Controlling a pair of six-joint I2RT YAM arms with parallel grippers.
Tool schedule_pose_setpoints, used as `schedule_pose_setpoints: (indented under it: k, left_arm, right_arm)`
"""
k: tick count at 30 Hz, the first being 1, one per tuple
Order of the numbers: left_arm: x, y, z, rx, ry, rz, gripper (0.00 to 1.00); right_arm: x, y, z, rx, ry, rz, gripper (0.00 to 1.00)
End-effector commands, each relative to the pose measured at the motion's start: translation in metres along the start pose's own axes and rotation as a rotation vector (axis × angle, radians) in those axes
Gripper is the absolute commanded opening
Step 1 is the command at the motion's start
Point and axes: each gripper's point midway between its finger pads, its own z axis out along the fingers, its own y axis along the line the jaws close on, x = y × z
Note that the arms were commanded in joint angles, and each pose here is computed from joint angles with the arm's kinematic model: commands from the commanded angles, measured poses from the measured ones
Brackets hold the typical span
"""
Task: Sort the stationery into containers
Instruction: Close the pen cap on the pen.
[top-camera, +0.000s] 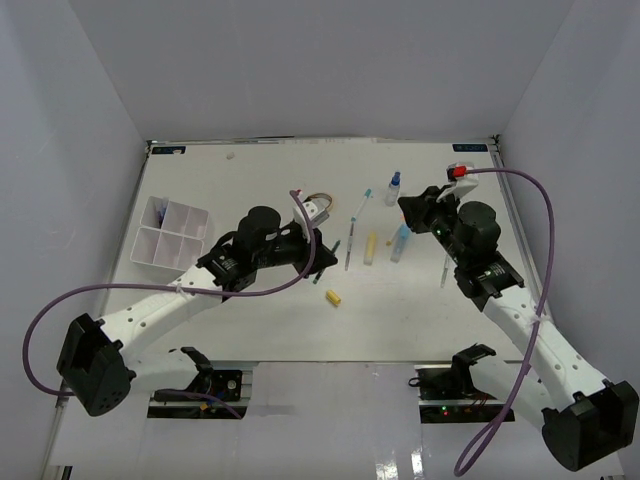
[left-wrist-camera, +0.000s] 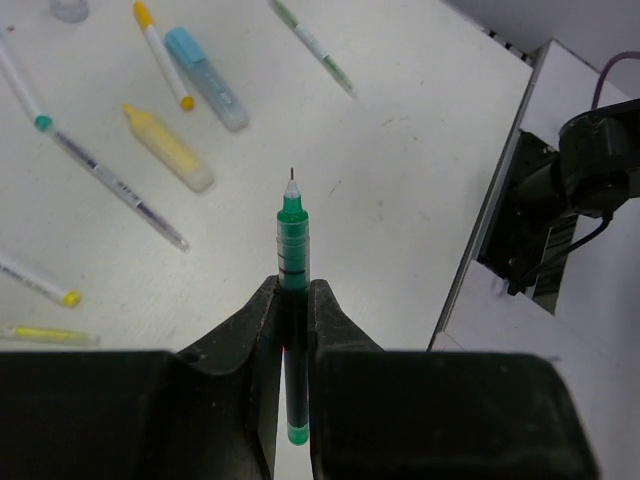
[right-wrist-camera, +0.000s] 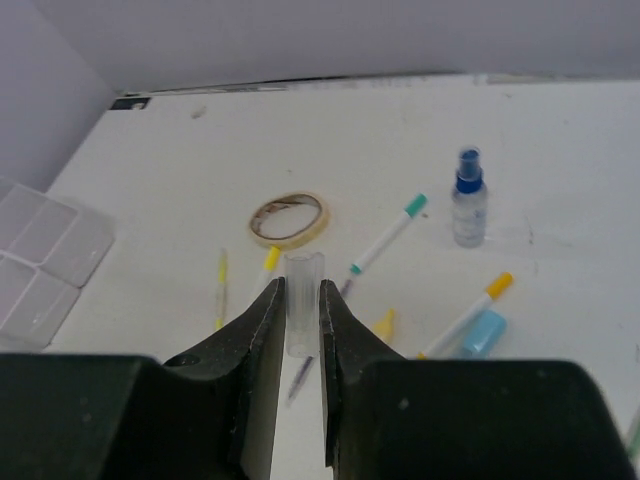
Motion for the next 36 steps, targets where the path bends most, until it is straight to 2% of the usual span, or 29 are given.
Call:
schedule_pose_setpoints:
  k: [1, 9, 14, 18, 26, 36]
  left_arm:
    - [-0.045, -0.029, -0.002, 0.146, -0.105, 0.048, 0.0]
    - [-0.058, -0.037, -0.002, 0.192, -0.175, 0.058, 0.0]
    - [-0.051, -0.027, -0.006, 0.133, -0.199, 0.054, 0.0]
    - [-0.05, -0.021, -0.014, 0.09, -0.214, 0.041, 0.0]
    - [-0.055, -0.024, -0.021, 0.1, -0.278, 0.014, 0.0]
    - [-0.058, -0.024, -0.023, 0.103, -0.297, -0.005, 0.0]
  right_arm:
    - [-0.024, 0.051, -0.005, -0.262, -0.094, -0.061, 0.12]
    - [-0.033, 0.118, -0.018, -0.54, -0.169, -0.021, 0.1]
    - [-0.028, 0.151, -0.026, -0.66, -0.164, -0.002, 0.09]
    - [-0.028, 0.164, -0.03, -0.698, -0.18, 0.012, 0.08]
    - [-0.025, 0.175, -0.037, -0.765, -0.197, 0.067, 0.08]
    - [-0.027, 0.189, -0.048, -0.83, -0.235, 0.124, 0.08]
